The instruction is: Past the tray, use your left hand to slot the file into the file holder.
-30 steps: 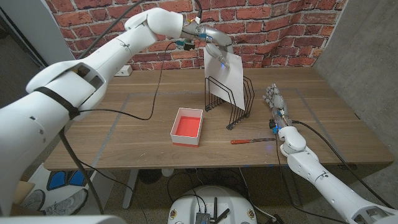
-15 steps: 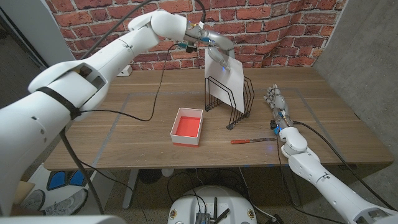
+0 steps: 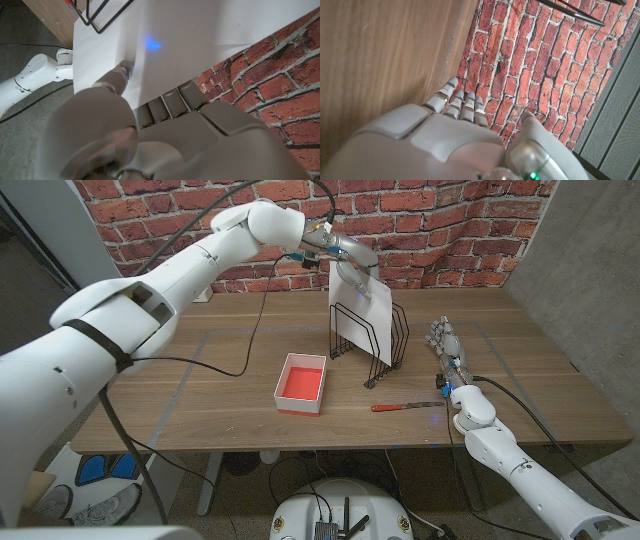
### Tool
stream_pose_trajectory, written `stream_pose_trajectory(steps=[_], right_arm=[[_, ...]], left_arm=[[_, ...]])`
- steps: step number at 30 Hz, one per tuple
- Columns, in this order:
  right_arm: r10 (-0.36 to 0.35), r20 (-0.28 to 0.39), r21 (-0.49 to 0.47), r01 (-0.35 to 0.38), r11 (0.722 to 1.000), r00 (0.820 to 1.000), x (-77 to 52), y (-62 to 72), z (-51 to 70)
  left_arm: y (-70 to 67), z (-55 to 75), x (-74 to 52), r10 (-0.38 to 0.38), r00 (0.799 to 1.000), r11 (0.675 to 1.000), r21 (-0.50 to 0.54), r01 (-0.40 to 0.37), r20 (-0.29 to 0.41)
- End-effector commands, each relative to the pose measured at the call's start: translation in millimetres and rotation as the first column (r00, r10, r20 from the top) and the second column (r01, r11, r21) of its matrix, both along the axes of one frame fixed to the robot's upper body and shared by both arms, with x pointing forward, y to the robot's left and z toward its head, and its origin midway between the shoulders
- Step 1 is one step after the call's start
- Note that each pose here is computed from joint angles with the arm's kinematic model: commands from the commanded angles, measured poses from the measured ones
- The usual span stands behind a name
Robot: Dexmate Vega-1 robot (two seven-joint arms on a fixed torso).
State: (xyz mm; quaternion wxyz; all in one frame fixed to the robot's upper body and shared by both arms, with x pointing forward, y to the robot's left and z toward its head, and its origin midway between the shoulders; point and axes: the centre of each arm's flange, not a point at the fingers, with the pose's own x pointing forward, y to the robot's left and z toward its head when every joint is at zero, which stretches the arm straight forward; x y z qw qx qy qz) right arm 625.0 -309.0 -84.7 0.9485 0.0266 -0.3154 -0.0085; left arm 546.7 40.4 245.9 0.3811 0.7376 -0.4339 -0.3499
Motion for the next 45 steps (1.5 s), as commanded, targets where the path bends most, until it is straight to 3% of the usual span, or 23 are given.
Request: stream_pose_trajectory(steps=[1,12,35,45], right_arm=[[0.002,0.003,0.004,-0.002,1.0,1.0,-0.4,-0.8,-1.4],[0.009,0.003,-0.003,-0.009,1.0,1.0,-1.3,0.8,-1.2],[0.005,0.008,-0.02,-0.005,1.0,1.0,-1.4,-3.7,6.6],[0.006,0.004,-0.014,-0.006,1.0,1.0,-1.0,-4.8,4.7]], left_arm=[[-4.1,-7.4,1.4,0.003,1.0,1.0,0.015,-0.003,0.002],[-5.2,-14.8,3.5,0.005,1.0,1.0,0.017,-0.005,-0.015],[-9.4,-23.6,4.4,0.002,0.999,0.997,0.075,-0.005,0.042],[-9.8,-27.8,8.1,0.003,1.0,0.997,0.073,-0.005,0.018]])
